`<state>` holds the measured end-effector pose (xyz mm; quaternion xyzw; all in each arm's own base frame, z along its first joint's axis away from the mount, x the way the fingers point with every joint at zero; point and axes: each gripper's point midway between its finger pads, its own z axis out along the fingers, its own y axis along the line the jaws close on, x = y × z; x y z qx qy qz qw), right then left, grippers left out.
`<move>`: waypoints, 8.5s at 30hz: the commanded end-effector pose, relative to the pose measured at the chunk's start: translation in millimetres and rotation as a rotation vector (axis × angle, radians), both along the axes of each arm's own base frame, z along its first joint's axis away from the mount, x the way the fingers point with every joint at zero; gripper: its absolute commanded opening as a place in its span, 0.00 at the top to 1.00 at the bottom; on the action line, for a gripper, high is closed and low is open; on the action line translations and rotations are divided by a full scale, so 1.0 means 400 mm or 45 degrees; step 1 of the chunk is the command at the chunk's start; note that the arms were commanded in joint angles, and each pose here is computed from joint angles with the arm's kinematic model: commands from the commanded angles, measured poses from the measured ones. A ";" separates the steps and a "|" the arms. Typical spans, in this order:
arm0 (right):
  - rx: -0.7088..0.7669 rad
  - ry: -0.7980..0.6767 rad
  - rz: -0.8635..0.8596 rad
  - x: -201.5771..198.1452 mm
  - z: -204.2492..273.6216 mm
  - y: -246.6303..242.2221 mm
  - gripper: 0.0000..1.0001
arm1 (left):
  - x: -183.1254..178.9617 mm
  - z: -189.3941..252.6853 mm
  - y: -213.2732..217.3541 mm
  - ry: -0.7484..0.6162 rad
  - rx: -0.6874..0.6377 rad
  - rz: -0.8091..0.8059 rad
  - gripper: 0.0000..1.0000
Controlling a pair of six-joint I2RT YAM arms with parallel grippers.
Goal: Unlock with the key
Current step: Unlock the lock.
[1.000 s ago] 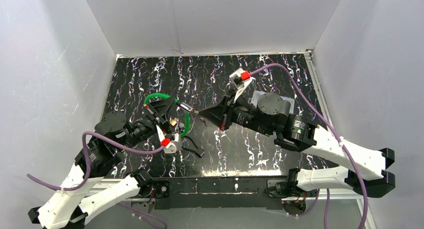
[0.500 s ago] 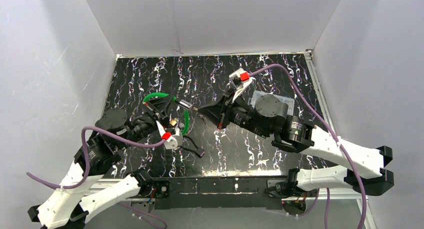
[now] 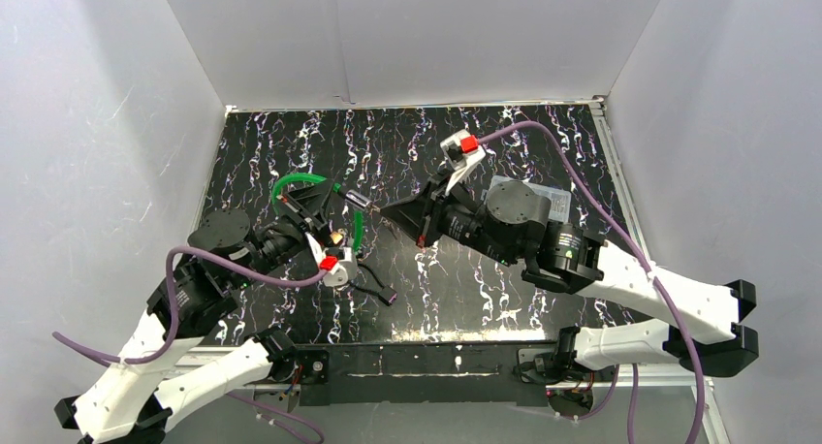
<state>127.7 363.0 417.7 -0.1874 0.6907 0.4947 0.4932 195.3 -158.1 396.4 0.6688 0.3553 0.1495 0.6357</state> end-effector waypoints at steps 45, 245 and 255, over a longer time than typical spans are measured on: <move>0.014 0.011 -0.088 0.014 0.007 0.013 0.99 | -0.080 0.057 -0.075 0.257 -0.225 -0.229 1.00; -0.245 -0.490 0.505 -0.158 0.071 -0.094 0.99 | -0.287 -0.016 -0.162 1.519 -0.315 -0.480 1.00; -0.380 -0.485 0.588 -0.167 0.043 -0.089 0.99 | -0.284 -0.043 -0.155 1.542 -0.197 -0.457 1.00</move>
